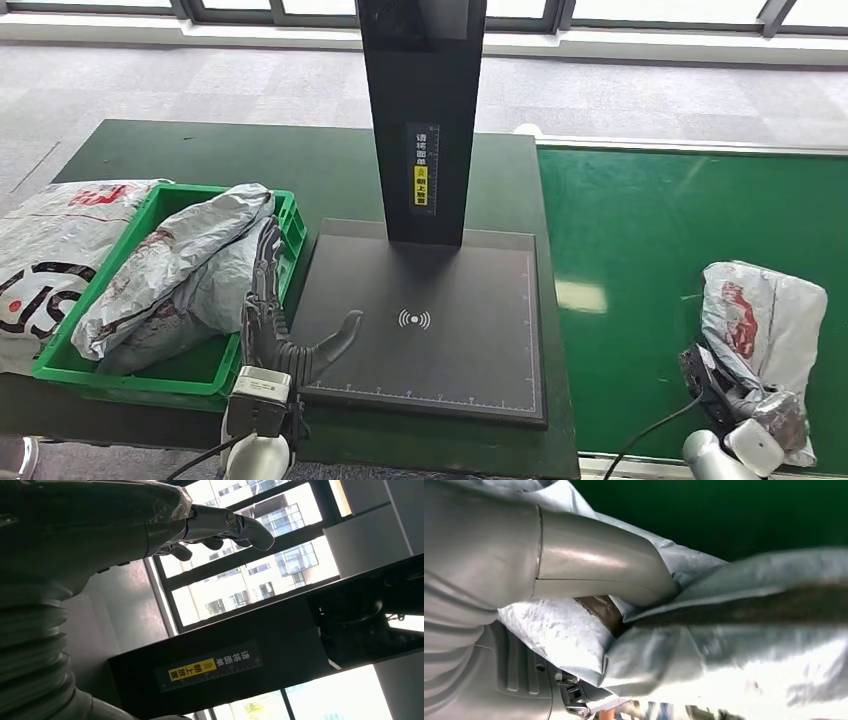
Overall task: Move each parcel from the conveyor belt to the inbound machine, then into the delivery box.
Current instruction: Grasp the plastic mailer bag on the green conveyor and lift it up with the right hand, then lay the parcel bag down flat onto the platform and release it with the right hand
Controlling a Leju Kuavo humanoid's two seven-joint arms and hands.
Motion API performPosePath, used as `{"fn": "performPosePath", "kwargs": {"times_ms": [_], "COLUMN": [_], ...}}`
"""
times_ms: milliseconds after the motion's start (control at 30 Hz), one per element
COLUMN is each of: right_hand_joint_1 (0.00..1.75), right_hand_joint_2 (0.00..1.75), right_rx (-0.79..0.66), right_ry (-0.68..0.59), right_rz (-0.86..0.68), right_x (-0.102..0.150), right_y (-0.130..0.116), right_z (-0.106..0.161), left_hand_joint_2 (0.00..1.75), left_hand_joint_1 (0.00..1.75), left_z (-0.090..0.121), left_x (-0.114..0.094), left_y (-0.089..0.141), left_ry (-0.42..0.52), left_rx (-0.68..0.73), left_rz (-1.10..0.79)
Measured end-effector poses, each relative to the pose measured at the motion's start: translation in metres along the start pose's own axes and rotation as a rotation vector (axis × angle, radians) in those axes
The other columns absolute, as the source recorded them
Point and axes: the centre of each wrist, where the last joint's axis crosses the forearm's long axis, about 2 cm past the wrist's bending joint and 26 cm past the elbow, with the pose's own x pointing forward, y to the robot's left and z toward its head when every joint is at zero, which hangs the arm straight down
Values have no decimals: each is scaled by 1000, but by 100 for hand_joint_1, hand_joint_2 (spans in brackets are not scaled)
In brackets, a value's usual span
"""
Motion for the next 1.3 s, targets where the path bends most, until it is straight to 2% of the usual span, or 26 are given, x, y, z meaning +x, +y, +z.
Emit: {"fn": "performPosePath", "kwargs": {"times_ms": [133, 300, 500, 700, 933, 1033, 1200, 1300], "right_hand_joint_1": [175, 175, 175, 175, 175, 175, 175, 175], "right_hand_joint_2": [175, 175, 175, 175, 175, 175, 175, 175], "right_rx": [-132, -302, -376, -403, -422, -416, -323, -278], "right_ry": [-129, -351, -423, -458, -635, -766, -1061, -1167], "right_rz": [-28, -100, -163, -185, -223, -233, -256, -275], "right_x": [18, 60, 79, 84, 112, 124, 156, 168], "right_y": [-9, -41, -60, -68, -88, -94, -100, -101], "right_z": [24, 60, 79, 87, 117, 134, 184, 206], "left_hand_joint_2": [175, 175, 175, 175, 175, 175, 175, 175], "left_hand_joint_1": [0, 0, 0, 0, 0, 0, 0, 0], "left_z": [1, 2, 3, 3, 3, 3, 4, 4], "left_x": [-1, -3, -3, -4, -5, -5, -7, -8], "left_y": [-1, -2, -3, -3, -3, -3, -3, -4], "left_ry": [-2, -3, 0, 2, 2, -3, -12, -13], "left_rx": [-7, -12, -14, -13, 4, 5, 1, -2], "left_rz": [-5, -8, -9, -10, -10, -11, -12, -11]}}
